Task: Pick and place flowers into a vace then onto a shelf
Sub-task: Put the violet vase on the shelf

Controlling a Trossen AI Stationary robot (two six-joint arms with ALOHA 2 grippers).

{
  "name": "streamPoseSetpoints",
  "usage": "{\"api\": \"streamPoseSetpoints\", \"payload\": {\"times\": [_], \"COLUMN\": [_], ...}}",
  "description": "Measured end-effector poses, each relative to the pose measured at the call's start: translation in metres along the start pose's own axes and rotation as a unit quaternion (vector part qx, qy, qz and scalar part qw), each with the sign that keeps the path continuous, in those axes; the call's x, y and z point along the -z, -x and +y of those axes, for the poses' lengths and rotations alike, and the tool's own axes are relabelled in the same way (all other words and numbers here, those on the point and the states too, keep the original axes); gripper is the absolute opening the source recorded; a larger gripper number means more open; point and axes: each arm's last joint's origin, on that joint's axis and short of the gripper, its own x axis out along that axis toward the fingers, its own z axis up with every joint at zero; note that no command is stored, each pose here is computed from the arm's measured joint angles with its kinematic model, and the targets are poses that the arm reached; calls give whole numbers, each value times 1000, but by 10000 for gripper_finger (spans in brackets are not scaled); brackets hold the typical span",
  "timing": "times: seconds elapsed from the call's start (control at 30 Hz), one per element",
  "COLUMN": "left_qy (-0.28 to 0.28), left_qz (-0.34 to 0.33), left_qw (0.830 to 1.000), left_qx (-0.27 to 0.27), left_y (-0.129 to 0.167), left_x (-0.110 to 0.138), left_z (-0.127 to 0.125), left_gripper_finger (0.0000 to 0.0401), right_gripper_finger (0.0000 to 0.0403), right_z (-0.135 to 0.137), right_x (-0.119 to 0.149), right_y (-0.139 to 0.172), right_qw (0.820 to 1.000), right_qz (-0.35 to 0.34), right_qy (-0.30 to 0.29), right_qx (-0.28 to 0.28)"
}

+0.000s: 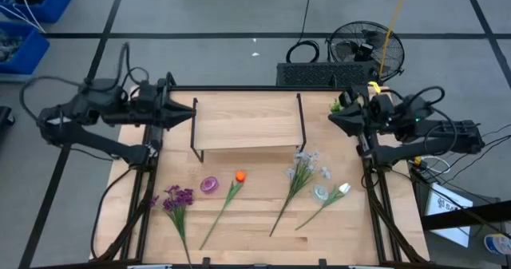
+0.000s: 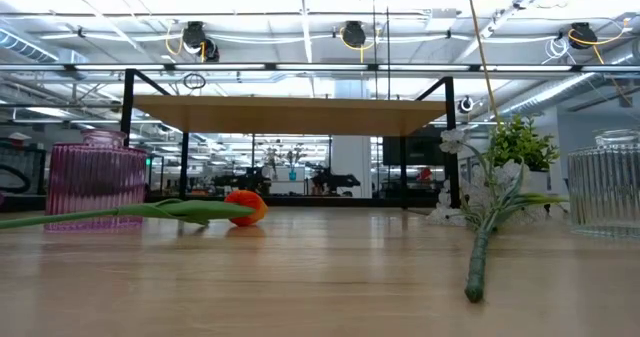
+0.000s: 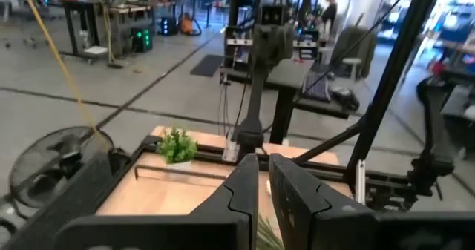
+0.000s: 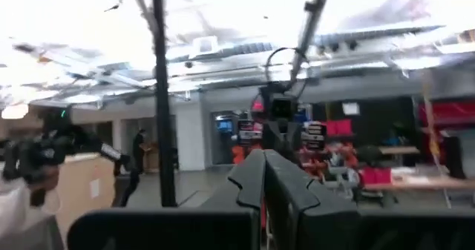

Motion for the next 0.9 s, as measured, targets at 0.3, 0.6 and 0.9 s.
{"api": "streamPoseSetpoints", "payload": {"times": [0.3,0.6,0.9], "left_qy": [-30,99,193], "left_qz": [72,244,422], "left_qw": [995,963,881], "left_qx": [-65,-61,-94], "left_y": [-16,-39,-62], "left_x": [-18,55,121], "left_z": [-36,-111,-169], "left_gripper_finger": [32,19,32], "right_gripper_finger": [4,4,7], "right_z": [3,9,14], "right_x": [-23,21,42], "right_y": [-60,-35,-35], "right_qw": [984,913,916], "right_qz": [120,403,394], "right_qy": [-5,-49,-18], "right_qx": [-130,-41,-67]}}
